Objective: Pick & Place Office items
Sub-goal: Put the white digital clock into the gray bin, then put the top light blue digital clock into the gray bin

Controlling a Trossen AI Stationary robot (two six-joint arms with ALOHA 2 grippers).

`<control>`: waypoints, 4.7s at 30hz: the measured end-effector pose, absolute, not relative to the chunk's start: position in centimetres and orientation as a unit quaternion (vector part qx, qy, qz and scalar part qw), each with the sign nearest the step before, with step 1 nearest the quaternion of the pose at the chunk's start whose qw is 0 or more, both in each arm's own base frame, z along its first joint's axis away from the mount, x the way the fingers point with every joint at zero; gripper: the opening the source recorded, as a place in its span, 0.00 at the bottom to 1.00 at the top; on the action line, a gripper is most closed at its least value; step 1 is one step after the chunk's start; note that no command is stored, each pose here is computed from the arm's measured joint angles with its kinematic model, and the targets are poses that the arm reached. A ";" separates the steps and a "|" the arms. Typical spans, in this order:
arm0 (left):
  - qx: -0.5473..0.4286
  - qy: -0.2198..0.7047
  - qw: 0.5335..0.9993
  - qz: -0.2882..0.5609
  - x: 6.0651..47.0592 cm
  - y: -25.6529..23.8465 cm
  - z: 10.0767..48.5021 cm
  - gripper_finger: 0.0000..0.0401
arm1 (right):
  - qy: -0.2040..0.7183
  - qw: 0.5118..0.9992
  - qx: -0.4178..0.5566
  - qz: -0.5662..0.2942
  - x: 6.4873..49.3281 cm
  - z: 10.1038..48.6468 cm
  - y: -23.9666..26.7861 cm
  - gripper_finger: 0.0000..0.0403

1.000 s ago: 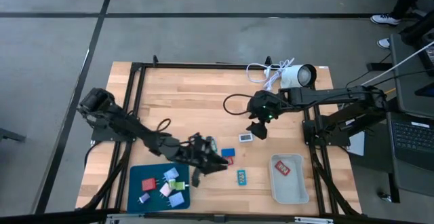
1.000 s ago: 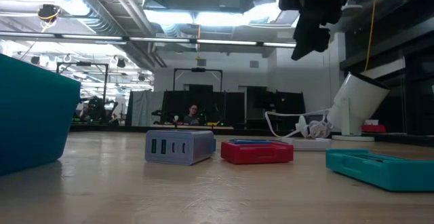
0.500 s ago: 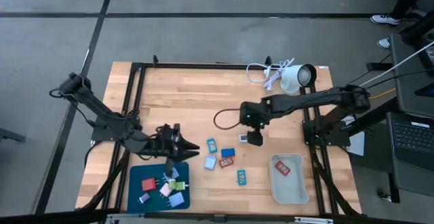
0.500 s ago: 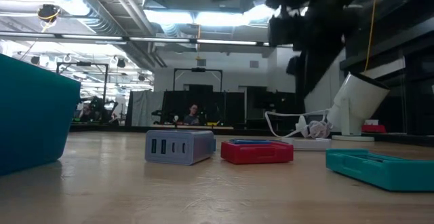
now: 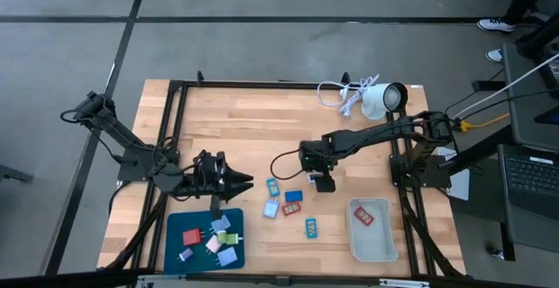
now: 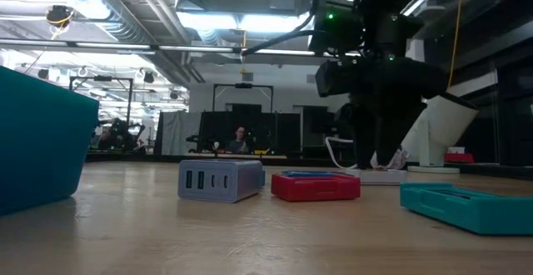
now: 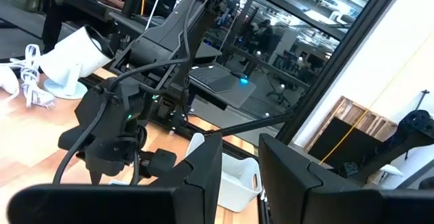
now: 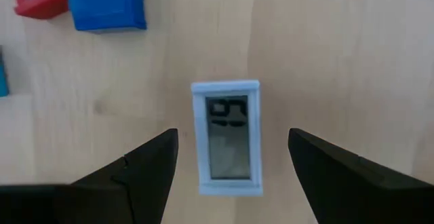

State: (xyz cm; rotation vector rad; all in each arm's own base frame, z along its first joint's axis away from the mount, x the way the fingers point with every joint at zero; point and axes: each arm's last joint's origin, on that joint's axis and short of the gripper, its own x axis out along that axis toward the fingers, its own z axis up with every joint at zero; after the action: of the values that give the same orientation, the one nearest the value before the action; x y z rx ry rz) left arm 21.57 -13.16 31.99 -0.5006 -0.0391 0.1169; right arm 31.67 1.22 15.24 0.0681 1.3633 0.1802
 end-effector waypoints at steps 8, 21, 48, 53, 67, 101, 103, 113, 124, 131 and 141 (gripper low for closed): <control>-0.254 -0.016 0.965 0.064 21.6 -13.1 31.9 0.23 | 0.626 0.775 0.035 0.083 31.9 15.0 1.2 0.70; -0.252 -0.006 0.965 0.069 21.6 -13.1 31.6 0.23 | 0.645 0.760 0.045 0.065 32.4 13.0 1.3 0.70; -0.245 0.000 0.966 0.078 21.6 -13.1 31.4 0.22 | 0.558 0.810 0.157 0.090 35.3 17.5 -0.7 0.35; -0.241 0.001 0.967 0.079 21.6 -13.1 31.4 0.21 | 0.488 0.840 0.181 0.156 36.9 22.6 -0.5 0.35; -0.229 0.001 0.970 0.083 21.6 -13.0 31.4 0.21 | 0.428 0.862 0.212 0.169 28.7 30.2 5.6 0.35; -0.229 -0.003 0.970 0.087 21.6 -13.0 31.4 0.21 | 0.584 0.711 0.391 0.025 13.8 18.3 12.3 0.71; -0.229 -0.003 0.970 0.087 21.6 -13.0 31.4 0.21 | 0.577 0.712 0.398 0.031 13.9 18.4 12.3 0.79; -0.231 -0.003 0.969 0.087 21.6 -13.0 31.4 0.21 | 0.538 0.723 0.429 0.058 15.1 20.5 12.8 0.77; -0.231 -0.003 0.969 0.086 21.6 -13.0 31.4 0.21 | 0.430 0.794 0.423 0.073 17.3 25.0 12.6 0.77; -0.237 -0.004 0.968 0.086 21.6 -13.0 31.4 0.21 | 0.457 0.842 0.289 -0.006 20.0 26.9 11.0 0.73; -0.246 -0.004 0.965 0.094 21.5 -13.0 31.4 0.21 | 0.509 0.843 0.163 0.052 27.5 22.9 10.7 0.71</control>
State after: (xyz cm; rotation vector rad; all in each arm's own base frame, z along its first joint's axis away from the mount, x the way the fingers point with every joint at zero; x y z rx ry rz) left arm 21.54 -12.98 31.37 -0.4969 -0.0080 0.1912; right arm 27.53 10.73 22.90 0.3446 1.0757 0.1106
